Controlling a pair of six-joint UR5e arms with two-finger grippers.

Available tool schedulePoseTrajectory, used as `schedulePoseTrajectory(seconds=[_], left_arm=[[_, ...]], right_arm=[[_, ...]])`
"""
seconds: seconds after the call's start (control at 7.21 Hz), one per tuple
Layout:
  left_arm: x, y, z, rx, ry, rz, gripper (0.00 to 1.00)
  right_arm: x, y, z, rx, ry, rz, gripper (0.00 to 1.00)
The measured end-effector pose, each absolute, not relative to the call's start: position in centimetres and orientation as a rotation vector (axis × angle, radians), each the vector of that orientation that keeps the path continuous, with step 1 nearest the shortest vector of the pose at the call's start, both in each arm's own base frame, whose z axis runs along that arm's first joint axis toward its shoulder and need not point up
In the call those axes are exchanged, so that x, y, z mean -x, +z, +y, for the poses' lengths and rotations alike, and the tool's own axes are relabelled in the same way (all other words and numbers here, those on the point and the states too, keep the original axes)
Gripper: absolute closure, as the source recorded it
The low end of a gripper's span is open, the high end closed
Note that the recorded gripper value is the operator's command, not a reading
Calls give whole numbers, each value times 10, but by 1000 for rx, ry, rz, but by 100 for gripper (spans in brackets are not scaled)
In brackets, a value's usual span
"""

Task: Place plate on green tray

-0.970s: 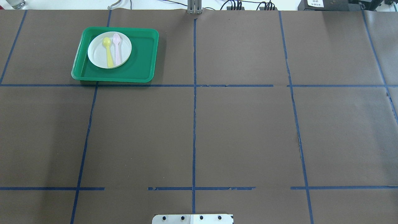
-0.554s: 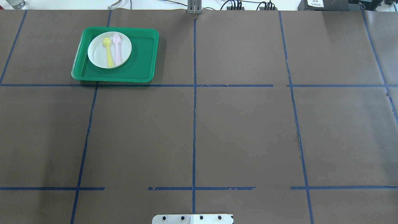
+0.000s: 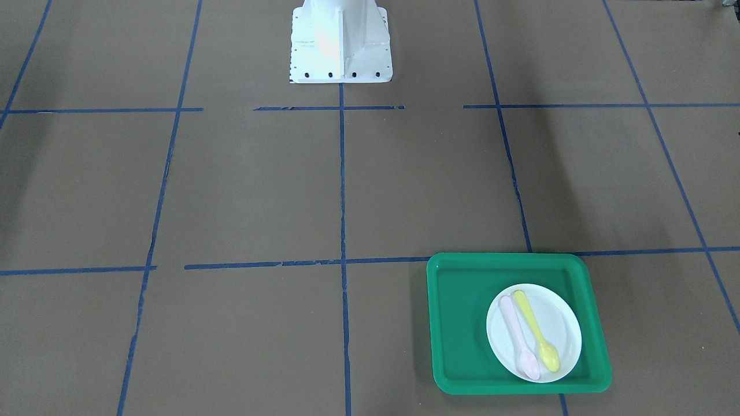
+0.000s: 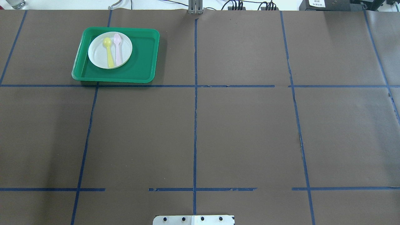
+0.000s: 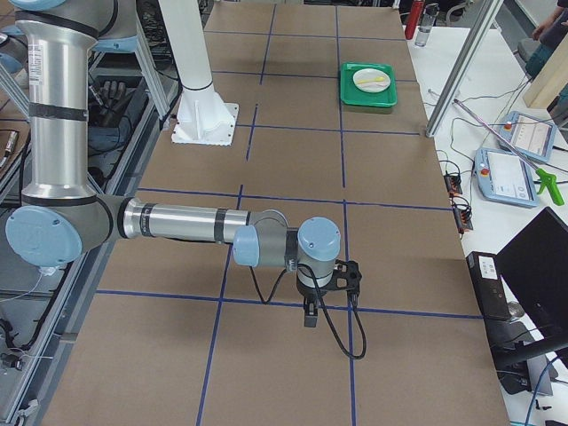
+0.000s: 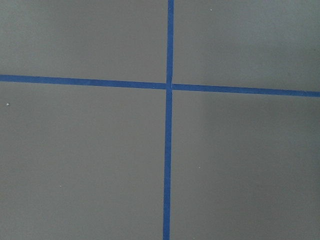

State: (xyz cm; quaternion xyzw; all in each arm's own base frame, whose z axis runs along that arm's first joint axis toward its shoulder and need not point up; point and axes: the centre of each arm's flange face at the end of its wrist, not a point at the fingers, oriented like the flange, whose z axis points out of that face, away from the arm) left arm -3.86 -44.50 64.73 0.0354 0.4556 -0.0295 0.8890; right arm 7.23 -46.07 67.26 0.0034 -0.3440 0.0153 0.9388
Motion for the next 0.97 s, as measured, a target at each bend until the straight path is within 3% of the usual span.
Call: schedulePoseTrajectory(seconds=[0.97], left_arm=[[38, 635, -448, -87, -49, 770, 0]], right_arm=[[-72, 673, -461, -7, 31, -702, 0]])
